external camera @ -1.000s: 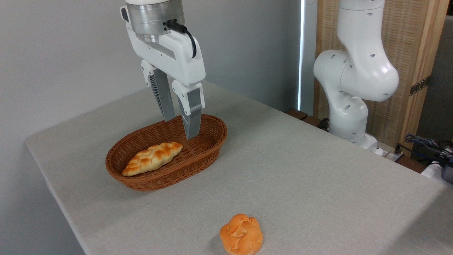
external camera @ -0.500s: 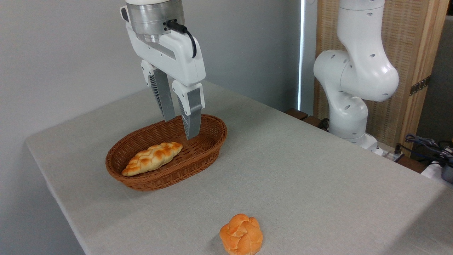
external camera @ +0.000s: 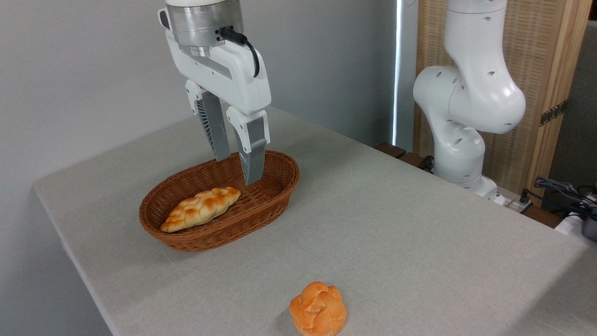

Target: Put bread into the basket

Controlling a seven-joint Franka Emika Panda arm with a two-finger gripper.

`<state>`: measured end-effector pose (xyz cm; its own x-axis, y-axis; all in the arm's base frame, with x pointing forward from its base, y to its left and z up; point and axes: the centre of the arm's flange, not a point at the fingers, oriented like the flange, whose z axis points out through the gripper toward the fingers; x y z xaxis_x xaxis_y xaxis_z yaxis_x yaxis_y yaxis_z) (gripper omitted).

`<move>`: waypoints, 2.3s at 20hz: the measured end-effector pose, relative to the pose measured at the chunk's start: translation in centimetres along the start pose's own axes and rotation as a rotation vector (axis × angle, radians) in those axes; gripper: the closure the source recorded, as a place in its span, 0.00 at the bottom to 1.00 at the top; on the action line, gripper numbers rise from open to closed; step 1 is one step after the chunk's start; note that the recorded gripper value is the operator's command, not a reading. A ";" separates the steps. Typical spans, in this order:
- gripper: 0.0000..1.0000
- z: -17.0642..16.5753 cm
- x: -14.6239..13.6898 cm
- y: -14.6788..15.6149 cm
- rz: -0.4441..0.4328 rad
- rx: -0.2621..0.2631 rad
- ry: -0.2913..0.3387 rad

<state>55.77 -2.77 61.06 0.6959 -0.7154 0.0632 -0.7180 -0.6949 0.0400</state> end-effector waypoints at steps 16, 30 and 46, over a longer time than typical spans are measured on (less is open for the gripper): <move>0.00 4.7 -8.1 -3.9 -0.041 0.087 0.075; 0.00 13.6 -11.6 -6.6 0.021 0.129 -0.084; 0.26 18.2 -11.5 -8.9 0.033 0.138 -0.137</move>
<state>54.40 10.33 41.79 0.6745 -0.7345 -0.0749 -0.7379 -0.6677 -0.0978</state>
